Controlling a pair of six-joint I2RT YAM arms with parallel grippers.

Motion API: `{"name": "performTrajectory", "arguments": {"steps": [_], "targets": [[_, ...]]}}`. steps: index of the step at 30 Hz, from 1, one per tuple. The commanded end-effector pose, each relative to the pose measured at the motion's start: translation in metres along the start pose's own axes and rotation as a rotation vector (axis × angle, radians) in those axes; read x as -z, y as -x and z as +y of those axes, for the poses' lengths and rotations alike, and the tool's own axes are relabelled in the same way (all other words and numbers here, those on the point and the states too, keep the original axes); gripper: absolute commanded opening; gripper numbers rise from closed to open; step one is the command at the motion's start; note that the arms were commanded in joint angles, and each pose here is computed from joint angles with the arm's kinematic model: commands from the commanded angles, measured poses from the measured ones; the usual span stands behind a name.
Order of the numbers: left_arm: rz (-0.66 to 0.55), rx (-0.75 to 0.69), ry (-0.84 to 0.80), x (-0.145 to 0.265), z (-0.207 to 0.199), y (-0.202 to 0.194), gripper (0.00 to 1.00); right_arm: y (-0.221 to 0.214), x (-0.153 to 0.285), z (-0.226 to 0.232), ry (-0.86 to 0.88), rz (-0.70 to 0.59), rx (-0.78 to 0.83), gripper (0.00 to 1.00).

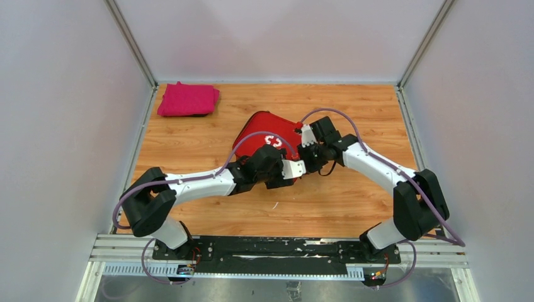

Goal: Organize the medicine kit

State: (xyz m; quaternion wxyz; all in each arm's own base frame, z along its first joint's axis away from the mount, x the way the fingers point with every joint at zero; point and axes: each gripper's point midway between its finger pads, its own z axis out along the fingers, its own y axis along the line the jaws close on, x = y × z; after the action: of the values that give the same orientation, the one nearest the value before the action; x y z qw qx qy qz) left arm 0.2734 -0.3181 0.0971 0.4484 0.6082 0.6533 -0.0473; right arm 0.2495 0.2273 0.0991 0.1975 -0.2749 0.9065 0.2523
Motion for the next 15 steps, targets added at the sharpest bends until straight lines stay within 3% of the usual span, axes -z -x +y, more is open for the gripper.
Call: {"name": "performTrajectory", "arguments": {"steps": [1,8,15], "targets": [[-0.084,0.036,0.081,-0.002,0.026,0.026,0.77,0.007,0.006,0.071,0.281,-0.067,-0.097,0.0],[-0.088,0.041,0.085,0.0,0.027,0.027,0.79,0.015,0.016,0.082,0.323,-0.135,-0.169,0.0],[-0.081,0.036,0.094,0.0,0.029,0.026,0.8,-0.023,0.011,0.088,0.342,0.031,-0.112,0.0]]}}
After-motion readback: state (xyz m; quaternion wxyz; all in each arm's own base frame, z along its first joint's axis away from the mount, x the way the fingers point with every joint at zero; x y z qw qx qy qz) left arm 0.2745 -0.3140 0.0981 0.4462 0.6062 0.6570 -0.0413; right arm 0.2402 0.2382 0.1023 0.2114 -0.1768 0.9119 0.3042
